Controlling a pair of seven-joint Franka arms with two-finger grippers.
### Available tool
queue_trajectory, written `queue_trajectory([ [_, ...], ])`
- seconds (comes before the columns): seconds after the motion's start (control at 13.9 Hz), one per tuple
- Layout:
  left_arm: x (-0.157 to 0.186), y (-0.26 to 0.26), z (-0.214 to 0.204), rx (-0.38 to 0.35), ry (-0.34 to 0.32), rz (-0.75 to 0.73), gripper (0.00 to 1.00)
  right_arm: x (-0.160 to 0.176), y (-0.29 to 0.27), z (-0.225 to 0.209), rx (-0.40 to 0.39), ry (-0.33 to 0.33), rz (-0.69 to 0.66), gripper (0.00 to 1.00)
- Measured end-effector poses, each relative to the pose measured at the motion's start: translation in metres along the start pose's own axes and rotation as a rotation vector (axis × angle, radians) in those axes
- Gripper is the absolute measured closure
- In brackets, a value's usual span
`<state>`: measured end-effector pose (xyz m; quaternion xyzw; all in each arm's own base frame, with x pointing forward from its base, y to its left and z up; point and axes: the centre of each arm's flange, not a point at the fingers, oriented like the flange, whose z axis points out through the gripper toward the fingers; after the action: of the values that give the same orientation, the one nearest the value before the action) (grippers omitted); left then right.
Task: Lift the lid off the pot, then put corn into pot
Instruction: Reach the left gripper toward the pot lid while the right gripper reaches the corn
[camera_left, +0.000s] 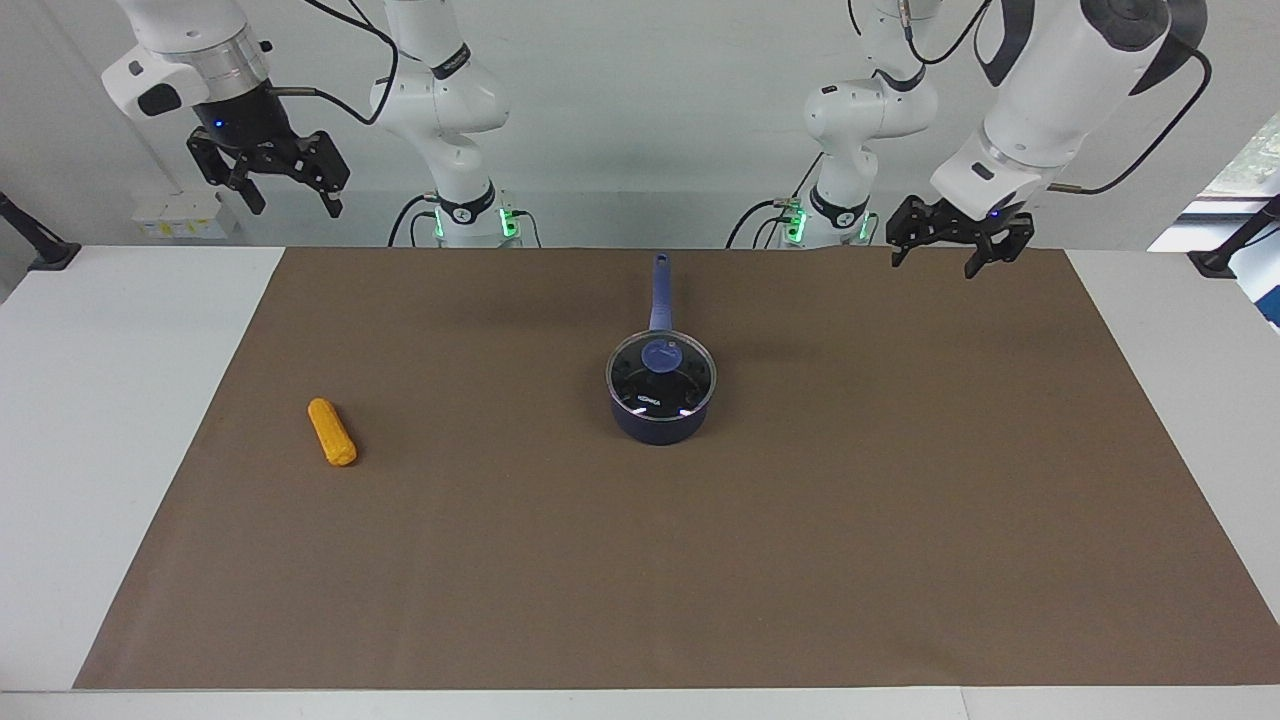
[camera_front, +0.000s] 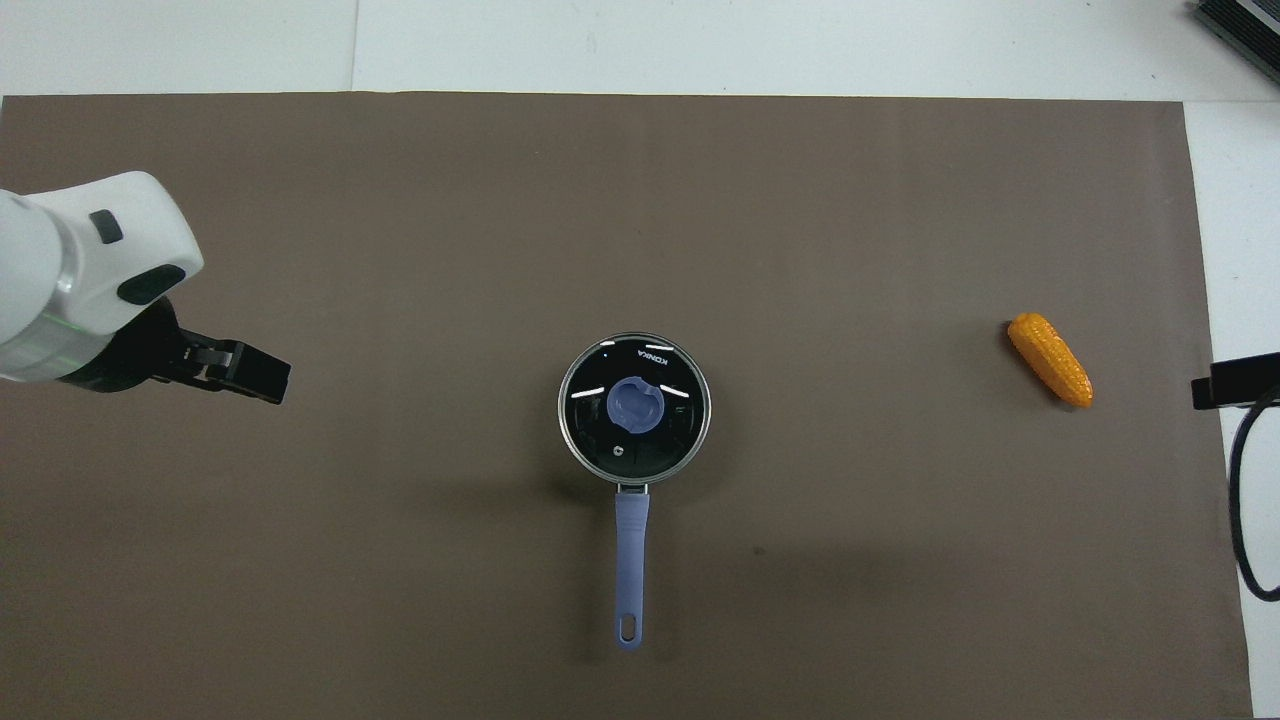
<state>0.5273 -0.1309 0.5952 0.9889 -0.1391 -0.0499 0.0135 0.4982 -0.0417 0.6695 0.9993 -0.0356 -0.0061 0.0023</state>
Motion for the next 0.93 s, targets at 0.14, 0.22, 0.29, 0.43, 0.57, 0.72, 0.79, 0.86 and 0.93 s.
queue_trajectory([
  [0.14,0.007,0.022,0.015,0.005,0.023,0.040,0.00,0.002,0.000,0.000,0.000,0.013,0.000,0.00],
  [0.22,0.009,0.032,0.023,0.006,0.026,0.057,0.00,0.003,0.000,0.002,0.000,0.016,0.000,0.00],
  [0.29,0.011,0.043,0.032,0.007,0.031,0.077,0.00,0.004,0.000,0.005,0.000,0.021,0.000,0.00],
  [0.43,0.018,0.063,0.051,0.006,0.049,0.114,0.00,0.013,-0.001,0.016,0.000,0.053,-0.010,0.00],
  [0.57,0.028,0.076,0.072,-0.002,0.062,0.139,0.00,0.027,-0.006,0.041,-0.002,0.093,-0.030,0.00],
  [0.72,0.039,0.089,0.094,-0.019,0.062,0.144,0.00,0.042,-0.013,0.076,-0.009,0.085,-0.097,0.00],
  [0.79,0.045,0.099,0.105,-0.027,0.060,0.131,0.00,0.048,-0.012,0.089,-0.012,0.073,-0.136,0.00],
  [0.86,0.050,0.114,0.117,-0.024,0.063,0.116,0.00,0.054,-0.010,0.099,-0.016,0.064,-0.181,0.00],
  [0.93,0.053,0.132,0.128,-0.010,0.067,0.102,0.00,0.057,-0.006,0.107,-0.018,0.053,-0.232,0.00],
])
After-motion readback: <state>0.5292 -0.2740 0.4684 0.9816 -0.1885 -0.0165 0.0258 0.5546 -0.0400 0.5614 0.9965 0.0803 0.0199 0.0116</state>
